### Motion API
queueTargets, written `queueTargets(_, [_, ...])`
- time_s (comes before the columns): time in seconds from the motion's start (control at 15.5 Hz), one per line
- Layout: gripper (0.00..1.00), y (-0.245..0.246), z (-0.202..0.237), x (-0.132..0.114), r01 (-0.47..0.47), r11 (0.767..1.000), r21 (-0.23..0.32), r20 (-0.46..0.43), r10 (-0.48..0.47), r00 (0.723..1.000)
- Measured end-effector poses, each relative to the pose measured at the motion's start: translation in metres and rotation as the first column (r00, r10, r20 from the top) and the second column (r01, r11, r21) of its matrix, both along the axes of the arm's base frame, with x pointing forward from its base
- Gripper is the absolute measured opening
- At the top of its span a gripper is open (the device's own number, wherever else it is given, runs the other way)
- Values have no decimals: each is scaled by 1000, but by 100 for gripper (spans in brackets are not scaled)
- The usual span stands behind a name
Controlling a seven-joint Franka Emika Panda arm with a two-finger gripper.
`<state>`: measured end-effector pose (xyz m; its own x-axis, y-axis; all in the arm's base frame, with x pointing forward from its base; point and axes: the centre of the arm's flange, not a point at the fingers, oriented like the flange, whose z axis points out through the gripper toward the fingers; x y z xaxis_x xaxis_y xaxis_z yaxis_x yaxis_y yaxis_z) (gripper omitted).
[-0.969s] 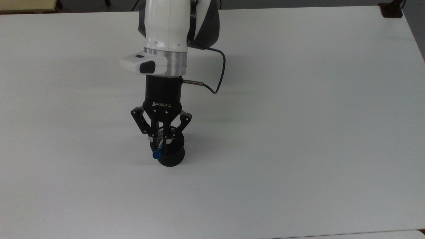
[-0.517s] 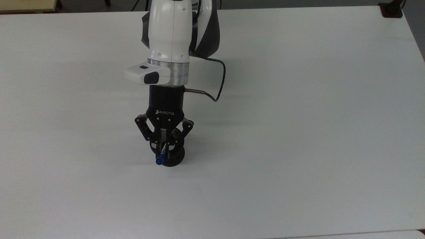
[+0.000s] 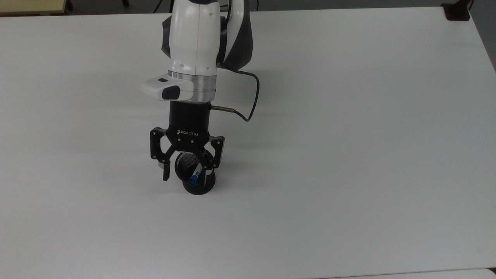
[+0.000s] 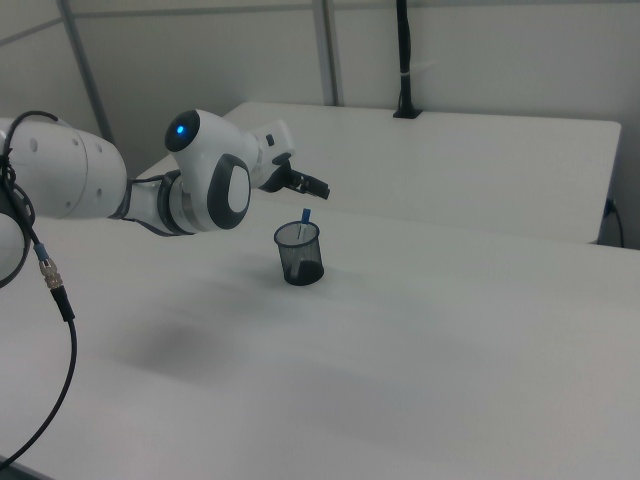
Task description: Insert the marker
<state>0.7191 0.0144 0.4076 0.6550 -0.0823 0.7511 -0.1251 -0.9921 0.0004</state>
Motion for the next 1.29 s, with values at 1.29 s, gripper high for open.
queueTargets(1.29, [100, 69, 147, -78, 106, 987, 122, -633, -5, 774])
